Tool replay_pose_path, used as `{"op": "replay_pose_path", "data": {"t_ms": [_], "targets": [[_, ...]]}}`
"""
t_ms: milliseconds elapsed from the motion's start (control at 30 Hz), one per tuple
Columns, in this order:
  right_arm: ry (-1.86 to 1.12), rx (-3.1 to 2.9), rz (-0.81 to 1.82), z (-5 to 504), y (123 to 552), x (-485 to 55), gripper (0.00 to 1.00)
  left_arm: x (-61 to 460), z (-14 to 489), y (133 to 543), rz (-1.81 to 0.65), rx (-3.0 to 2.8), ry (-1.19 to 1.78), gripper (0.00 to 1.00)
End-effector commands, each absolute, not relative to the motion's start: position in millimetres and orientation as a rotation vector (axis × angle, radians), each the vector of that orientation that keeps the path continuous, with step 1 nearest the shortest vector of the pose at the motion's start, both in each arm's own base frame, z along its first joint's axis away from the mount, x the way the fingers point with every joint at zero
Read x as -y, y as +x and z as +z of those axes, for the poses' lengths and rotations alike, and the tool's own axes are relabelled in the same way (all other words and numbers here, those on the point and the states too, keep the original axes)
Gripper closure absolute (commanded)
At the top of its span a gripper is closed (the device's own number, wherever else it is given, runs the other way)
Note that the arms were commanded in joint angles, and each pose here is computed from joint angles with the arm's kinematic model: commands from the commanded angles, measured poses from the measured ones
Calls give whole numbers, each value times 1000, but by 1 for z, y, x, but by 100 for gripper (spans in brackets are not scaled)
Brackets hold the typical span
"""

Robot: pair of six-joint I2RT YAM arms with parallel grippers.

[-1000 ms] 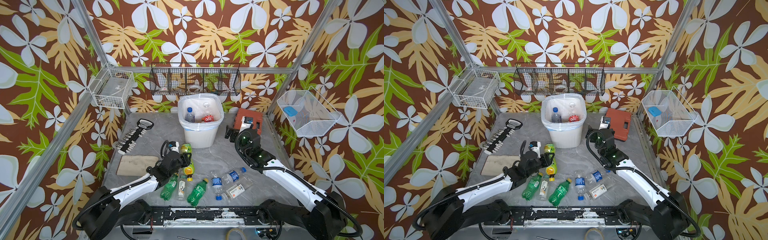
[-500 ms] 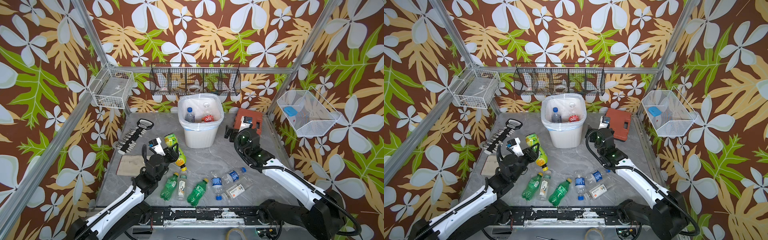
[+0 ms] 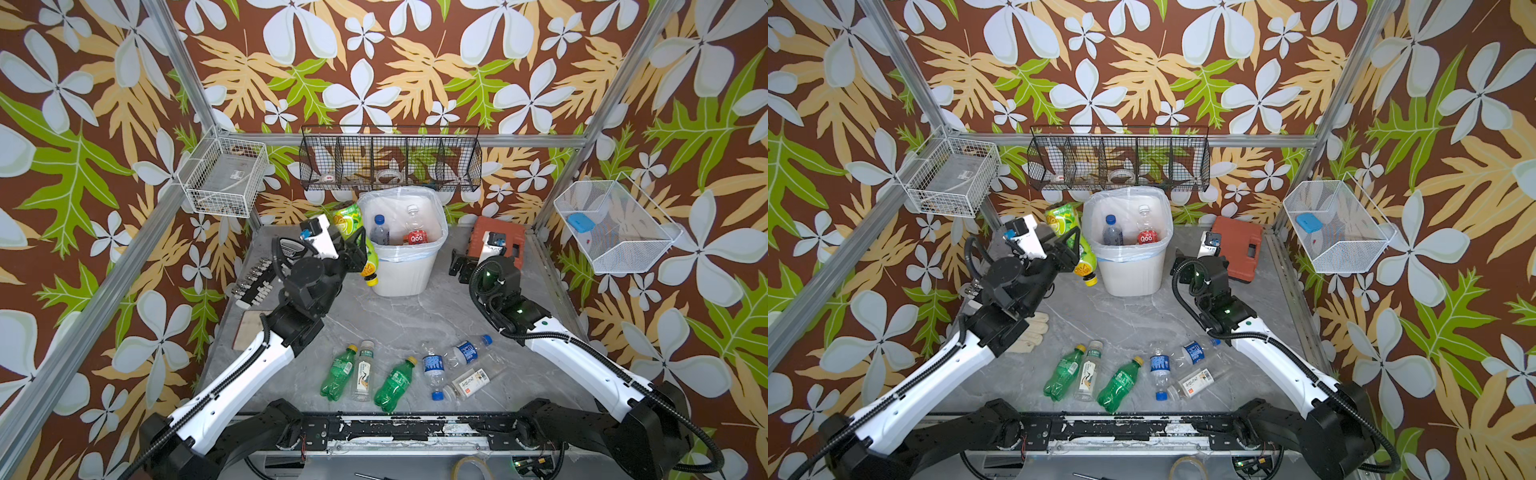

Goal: Throw the plastic bottles in the bin
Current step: Throw the plastic bottle into the trash bin.

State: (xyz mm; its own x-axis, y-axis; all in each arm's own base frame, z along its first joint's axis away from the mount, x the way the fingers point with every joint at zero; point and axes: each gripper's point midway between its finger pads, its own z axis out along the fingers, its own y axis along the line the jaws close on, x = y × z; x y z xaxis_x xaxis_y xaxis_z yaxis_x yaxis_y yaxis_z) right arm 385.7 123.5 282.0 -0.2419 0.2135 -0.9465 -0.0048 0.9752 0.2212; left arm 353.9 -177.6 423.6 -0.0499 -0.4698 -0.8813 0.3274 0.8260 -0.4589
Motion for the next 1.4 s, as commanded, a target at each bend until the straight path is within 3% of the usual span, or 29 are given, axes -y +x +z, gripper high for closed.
{"op": "replay_pose_path", "data": {"t_ms": [0,233,500,900,933,1033,1100,1367], "targets": [[174,-1776,203,291,384,-119,1,209,447,377,-628,-1484,31,42],[187,-1769,169,293,374,-108,0,262,466,459,-521,-1594,170,42],[187,-1769,150,296,372,-103,0,279,427,526,-290,-1768,238,42],[179,-1770,163,296,375,-107,0,273,411,525,-255,-1780,229,40],[180,-1771,164,295,376,-107,0,274,411,525,-257,-1782,233,38],[185,-1768,165,296,376,-106,0,272,413,521,-263,-1784,222,10],[181,-1773,166,297,376,-108,0,268,418,517,-271,-1770,210,0],[173,-1781,177,295,379,-111,0,236,455,463,-372,-1572,121,0]]}}
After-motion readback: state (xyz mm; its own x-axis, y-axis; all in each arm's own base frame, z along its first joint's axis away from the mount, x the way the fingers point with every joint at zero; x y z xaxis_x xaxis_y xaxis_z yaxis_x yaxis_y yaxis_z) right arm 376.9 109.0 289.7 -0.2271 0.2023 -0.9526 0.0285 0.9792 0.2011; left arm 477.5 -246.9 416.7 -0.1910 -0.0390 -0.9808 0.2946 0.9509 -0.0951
